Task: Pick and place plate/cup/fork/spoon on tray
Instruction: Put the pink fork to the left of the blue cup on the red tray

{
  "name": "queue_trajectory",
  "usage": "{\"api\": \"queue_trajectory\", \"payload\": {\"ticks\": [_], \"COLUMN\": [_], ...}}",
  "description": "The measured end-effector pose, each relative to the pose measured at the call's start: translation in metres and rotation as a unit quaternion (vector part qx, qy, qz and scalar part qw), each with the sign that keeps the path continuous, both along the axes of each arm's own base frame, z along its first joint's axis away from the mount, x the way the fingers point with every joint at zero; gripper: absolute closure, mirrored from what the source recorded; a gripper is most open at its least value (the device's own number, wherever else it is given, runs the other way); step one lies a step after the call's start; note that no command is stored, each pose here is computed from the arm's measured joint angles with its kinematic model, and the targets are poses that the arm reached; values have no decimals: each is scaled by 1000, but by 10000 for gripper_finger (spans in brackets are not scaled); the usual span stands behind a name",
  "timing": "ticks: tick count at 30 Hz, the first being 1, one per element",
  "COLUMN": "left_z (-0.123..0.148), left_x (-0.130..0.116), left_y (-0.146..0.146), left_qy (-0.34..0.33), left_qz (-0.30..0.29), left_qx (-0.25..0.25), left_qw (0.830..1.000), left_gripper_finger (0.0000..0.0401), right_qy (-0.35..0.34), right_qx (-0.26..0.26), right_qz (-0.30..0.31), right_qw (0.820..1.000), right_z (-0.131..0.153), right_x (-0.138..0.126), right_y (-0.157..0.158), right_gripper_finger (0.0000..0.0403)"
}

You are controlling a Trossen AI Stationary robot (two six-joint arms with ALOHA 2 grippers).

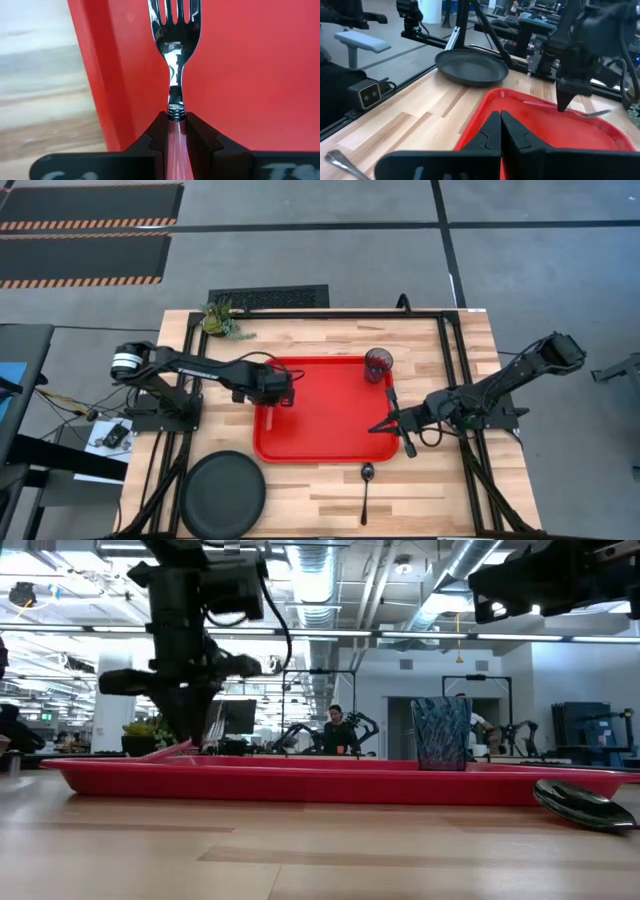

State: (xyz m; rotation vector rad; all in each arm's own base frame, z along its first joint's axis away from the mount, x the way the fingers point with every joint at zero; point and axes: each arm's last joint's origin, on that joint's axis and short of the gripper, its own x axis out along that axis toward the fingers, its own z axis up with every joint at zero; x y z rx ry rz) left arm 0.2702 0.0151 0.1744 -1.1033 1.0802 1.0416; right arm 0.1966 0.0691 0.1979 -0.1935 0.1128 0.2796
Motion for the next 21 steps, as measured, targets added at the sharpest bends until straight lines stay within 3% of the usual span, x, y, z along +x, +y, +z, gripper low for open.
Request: {"api": "queue_trajectory", "payload": {"ticks": [6,21], "left_z": [-8,-10], "left_x": [-1,0], "left_y": [0,10], "left_qy": [37,35], "left_qz": [1,28], "left_qx": [-24,-34], "left_qw": [999,998], "left_gripper_finger": [374,374], "right_qy": [6,11], "right_qx": [-2,-9], "right_qz": [8,-4], "right_qw": [1000,1000], "right_z": [-1,-3], "right_x": [-1,-3], "right_y": [3,7], "right_gripper_finger": [392,392]}}
